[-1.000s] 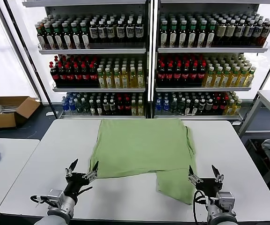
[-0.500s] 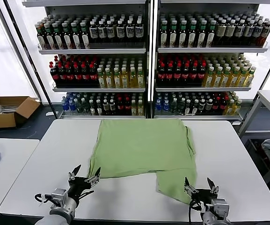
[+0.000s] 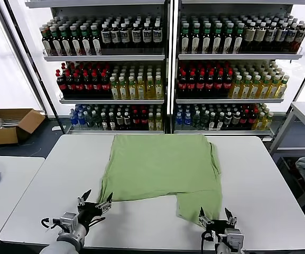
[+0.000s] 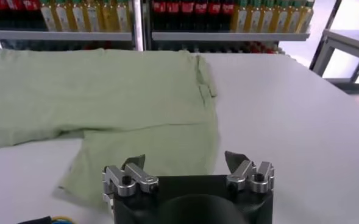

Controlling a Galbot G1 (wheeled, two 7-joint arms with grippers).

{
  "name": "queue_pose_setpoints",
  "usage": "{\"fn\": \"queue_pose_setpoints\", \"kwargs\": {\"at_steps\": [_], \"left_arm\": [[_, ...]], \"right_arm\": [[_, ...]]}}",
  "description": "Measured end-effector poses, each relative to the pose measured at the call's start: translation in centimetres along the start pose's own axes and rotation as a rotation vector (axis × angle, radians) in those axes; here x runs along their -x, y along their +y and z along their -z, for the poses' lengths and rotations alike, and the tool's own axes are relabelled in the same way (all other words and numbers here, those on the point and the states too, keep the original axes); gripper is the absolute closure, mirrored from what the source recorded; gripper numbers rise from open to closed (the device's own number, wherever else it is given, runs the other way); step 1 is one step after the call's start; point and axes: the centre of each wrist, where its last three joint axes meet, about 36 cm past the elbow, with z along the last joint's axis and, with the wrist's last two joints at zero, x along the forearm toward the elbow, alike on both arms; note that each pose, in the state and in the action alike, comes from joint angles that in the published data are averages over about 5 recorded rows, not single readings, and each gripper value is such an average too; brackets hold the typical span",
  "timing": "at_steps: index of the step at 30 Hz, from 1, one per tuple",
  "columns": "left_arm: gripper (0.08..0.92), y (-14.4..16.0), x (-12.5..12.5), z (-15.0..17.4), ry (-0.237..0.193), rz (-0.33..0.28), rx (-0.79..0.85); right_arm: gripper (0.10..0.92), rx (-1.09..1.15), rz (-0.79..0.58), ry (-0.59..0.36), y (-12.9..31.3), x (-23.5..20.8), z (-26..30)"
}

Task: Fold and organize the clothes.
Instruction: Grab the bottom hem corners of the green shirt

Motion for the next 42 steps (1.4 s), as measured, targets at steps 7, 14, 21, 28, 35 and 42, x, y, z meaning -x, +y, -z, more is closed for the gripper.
{"fn": "queue_pose_setpoints", "kwargs": {"at_steps": [7,14,21,28,35,42], "left_arm": [[0.177,-0.2,-0.1,-0.5,0.018,-0.012,0.005],[0.177,-0.4,0.0,-0.9,0.027,-0.013,0.011],[0.193,-0.7,-0.1,-1.4,0.044,-0.019,0.024],[0.369,-0.8,0.1,-1.9,0.060,-0.021,0.035],[0.568,-0.7,0.0,-2.2,0.063,-0.022,0.039],[0.776,-0.7,0.0,-2.3,0.061,-0.026,0.037]], "right_arm": [[0.200,0.001,0.002,0.020,0.5,-0.1,-0.7],[0.200,0.014,0.002,0.036,0.7,0.0,-1.3],[0.223,0.043,-0.004,0.055,0.4,0.1,-2.0],[0.407,0.074,-0.003,0.068,0.1,0.4,-2.7],[0.615,0.086,-0.007,0.066,-0.3,0.5,-2.9],[0.815,0.093,-0.005,0.063,-0.4,0.6,-3.3]]}}
